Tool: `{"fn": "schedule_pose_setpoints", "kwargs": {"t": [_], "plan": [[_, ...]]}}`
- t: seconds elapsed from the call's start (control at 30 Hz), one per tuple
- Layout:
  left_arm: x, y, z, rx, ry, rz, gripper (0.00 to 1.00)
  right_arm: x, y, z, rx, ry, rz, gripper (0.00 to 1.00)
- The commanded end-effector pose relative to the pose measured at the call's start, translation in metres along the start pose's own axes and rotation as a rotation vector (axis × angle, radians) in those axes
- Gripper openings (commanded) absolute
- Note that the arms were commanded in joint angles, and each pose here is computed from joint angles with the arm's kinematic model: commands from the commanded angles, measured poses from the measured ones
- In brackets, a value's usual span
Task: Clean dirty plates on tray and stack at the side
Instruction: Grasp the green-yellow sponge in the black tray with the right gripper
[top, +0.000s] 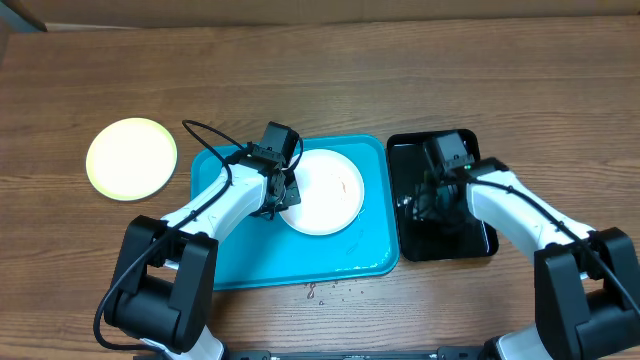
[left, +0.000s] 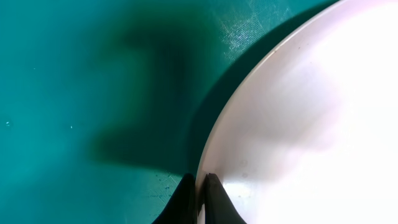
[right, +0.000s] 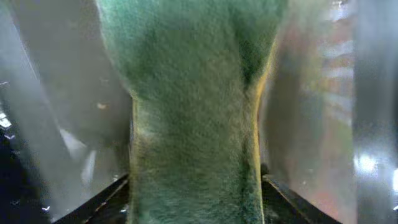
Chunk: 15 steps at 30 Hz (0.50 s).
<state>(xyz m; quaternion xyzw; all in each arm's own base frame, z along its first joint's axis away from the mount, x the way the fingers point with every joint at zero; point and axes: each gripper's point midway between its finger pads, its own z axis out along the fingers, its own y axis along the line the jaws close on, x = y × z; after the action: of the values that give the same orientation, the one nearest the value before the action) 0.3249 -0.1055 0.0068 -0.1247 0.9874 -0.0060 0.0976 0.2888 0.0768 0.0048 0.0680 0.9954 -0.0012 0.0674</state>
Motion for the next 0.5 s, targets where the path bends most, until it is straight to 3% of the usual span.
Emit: {"fn": "schedule_pose_setpoints", "kwargs": {"t": [0.0,0.13,0.27,0.3,0.33,0.37,0.4,0.47], "plan": [[0.023,0.013,0.019,-0.048,0.074,-0.009,0.04,0.000,-0.003,0.003,0.013,-0.011,0.008,0.47],[0.023,0.013,0.019,-0.049,0.074,-0.009,0.04,-0.002,-0.002,-0.001,0.014,-0.006,0.003,0.04],[0.023,0.013,0.019,-0.049,0.074,-0.009,0.04,-0.009,0.000,-0.024,0.026,0.020,-0.010,0.07],[0.023,0.013,0.019,-0.049,0.074,-0.009,0.04,-0.012,0.001,-0.030,0.028,0.024,-0.010,0.18],[0.023,0.013,0.019,-0.049,0.074,-0.009,0.04,-0.014,0.001,-0.037,0.031,0.029,-0.013,0.38],[0.023,0.013,0.019,-0.049,0.074,-0.009,0.04,-0.016,0.002,-0.043,0.033,0.033,-0.015,0.65],[0.023,0.013,0.019,-0.049,0.075,-0.008,0.04,-0.019,0.003,-0.049,0.032,0.030,-0.015,0.82],[0.023,0.014,0.019,-0.050,0.076,-0.008,0.04,-0.024,0.004,-0.053,0.029,0.016,-0.021,0.96]]}}
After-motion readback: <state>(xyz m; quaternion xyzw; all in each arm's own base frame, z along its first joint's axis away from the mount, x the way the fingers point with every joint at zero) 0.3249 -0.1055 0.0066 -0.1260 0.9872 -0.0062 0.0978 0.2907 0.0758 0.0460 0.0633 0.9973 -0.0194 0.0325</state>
